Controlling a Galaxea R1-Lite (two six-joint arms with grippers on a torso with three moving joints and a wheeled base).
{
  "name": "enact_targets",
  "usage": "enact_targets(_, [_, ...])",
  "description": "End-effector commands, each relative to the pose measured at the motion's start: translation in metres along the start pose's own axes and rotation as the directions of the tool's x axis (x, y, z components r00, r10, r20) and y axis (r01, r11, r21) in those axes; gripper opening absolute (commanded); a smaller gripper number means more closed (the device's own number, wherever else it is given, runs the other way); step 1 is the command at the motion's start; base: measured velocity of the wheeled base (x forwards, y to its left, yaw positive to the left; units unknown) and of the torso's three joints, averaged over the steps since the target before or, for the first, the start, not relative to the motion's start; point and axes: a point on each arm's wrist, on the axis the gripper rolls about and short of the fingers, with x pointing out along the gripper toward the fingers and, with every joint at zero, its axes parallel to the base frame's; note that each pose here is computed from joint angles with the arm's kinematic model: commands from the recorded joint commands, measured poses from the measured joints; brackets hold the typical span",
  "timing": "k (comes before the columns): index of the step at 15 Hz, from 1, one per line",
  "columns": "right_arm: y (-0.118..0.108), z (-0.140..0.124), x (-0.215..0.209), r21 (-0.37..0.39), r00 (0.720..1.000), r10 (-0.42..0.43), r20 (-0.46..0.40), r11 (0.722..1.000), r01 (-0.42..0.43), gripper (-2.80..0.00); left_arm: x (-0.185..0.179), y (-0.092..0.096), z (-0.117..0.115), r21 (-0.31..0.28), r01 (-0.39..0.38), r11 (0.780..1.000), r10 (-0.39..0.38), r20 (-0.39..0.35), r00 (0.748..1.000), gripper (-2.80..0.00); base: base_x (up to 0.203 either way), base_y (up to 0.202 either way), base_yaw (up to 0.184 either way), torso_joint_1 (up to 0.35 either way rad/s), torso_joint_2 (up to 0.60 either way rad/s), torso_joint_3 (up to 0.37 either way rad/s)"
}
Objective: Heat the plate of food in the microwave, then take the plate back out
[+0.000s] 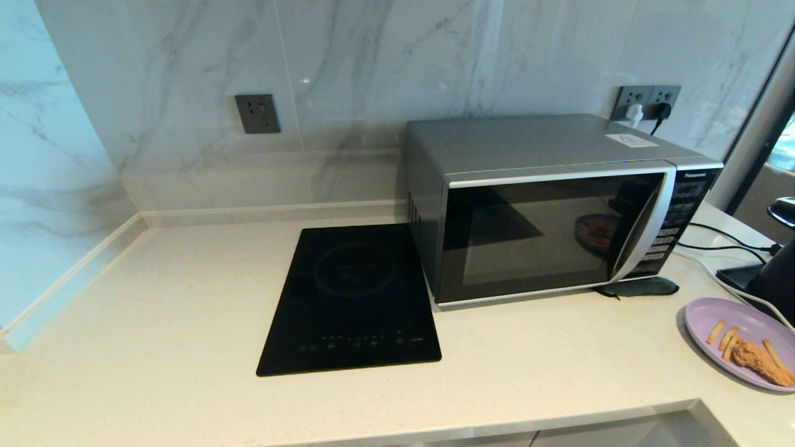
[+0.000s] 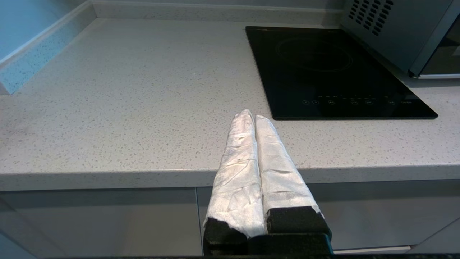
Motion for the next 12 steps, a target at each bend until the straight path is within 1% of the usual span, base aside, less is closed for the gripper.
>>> enact_targets(1, [-0.002,-0.013,0.027,-0.050,0.999,-0.021,0.043,0.998,0.023,-2.80,0.000,0.000,0.000,-0.001,-0.001,1.000,0.001,-0.001,1.000,-2.80,0.000,0.000,0.000,0.000,0.00,0.000])
enact_targets(3, [-0.005,-0.024,0.043,-0.099,0.997,-0.038,0.066,0.994,0.044,-2.80,0.000,0.000,0.000,-0.001,-0.001,1.000,0.001,-0.001,1.000,-2.80,0.000,0.000,0.000,0.000,0.00,0.000])
enact_targets(6, [-0.008,-0.037,0.060,-0.138,0.994,-0.043,0.103,0.989,0.057,-2.80,0.000,0.000,0.000,-0.001,-0.001,1.000,0.001,-0.001,1.000,-2.80,0.000,0.000,0.000,0.000,0.00,0.000])
enact_targets(7, [-0.007,-0.036,0.063,-0.143,0.988,-0.033,0.151,0.988,0.055,-2.80,0.000,0.000,0.000,-0.001,-0.001,1.000,0.001,-0.001,1.000,-2.80,0.000,0.000,0.000,0.000,0.00,0.000])
enact_targets(10, [-0.007,-0.038,0.068,-0.165,0.980,0.018,0.200,0.986,0.016,-2.80,0.000,0.000,0.000,-0.001,-0.001,1.000,0.001,-0.001,1.000,-2.80,0.000,0.000,0.000,0.000,0.00,0.000])
enact_targets(12, [-0.006,-0.039,0.072,-0.194,0.965,0.073,0.250,0.981,-0.024,-2.80,0.000,0.000,0.000,-0.001,-0.001,1.000,0.001,-0.001,1.000,-2.80,0.000,0.000,0.000,0.000,0.00,0.000])
